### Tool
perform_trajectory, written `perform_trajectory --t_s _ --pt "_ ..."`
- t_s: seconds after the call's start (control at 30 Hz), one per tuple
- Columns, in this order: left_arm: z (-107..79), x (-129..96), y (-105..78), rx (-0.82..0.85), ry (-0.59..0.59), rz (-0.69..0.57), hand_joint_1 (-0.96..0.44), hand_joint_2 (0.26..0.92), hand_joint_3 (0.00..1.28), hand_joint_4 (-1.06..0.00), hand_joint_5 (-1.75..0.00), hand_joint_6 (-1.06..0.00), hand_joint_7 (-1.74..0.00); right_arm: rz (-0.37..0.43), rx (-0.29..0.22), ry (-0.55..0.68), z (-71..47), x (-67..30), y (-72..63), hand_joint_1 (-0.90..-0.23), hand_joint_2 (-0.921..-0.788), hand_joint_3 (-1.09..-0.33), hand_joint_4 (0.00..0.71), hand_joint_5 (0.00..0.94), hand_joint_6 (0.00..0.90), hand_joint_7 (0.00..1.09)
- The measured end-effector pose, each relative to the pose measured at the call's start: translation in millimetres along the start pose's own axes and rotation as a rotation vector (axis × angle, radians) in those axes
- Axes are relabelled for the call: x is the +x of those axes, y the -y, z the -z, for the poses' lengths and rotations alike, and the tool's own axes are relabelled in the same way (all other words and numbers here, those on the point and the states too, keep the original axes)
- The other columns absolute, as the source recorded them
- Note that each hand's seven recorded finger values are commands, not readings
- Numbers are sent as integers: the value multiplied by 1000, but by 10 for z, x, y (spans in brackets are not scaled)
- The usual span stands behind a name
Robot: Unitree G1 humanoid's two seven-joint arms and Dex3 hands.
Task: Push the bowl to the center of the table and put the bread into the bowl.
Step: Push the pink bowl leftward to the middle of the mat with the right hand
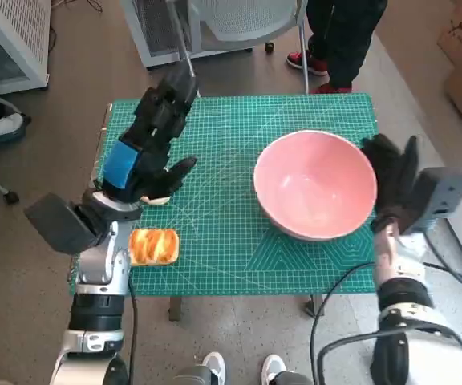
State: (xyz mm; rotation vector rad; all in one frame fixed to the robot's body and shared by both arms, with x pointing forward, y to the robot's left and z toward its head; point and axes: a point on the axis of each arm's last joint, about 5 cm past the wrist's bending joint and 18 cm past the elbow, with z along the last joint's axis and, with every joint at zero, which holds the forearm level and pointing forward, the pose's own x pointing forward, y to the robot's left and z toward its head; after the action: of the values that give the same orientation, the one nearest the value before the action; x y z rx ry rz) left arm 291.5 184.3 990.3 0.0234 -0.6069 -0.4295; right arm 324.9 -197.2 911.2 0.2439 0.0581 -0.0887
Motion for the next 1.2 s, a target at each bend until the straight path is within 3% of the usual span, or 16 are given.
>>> perform_trajectory --t_s 0.5,0.97,1.2 --pt "-27 -55 -20 6 -2 -14 -532 834 410 1 1 1 -237 -105 73 -10 -13 72 -420 -391 -921 -614 233 0 364 1" --pt "-72 -83 -73 24 -5 -35 -534 831 400 1 1 1 -262 -210 33 9 -95 114 -770 -358 -921 -674 217 3 332 3" --pt "-51 -121 -75 20 -22 -50 -530 830 392 1 1 1 -279 -223 24 7 -92 112 -808 -374 -921 -665 228 7 335 5"
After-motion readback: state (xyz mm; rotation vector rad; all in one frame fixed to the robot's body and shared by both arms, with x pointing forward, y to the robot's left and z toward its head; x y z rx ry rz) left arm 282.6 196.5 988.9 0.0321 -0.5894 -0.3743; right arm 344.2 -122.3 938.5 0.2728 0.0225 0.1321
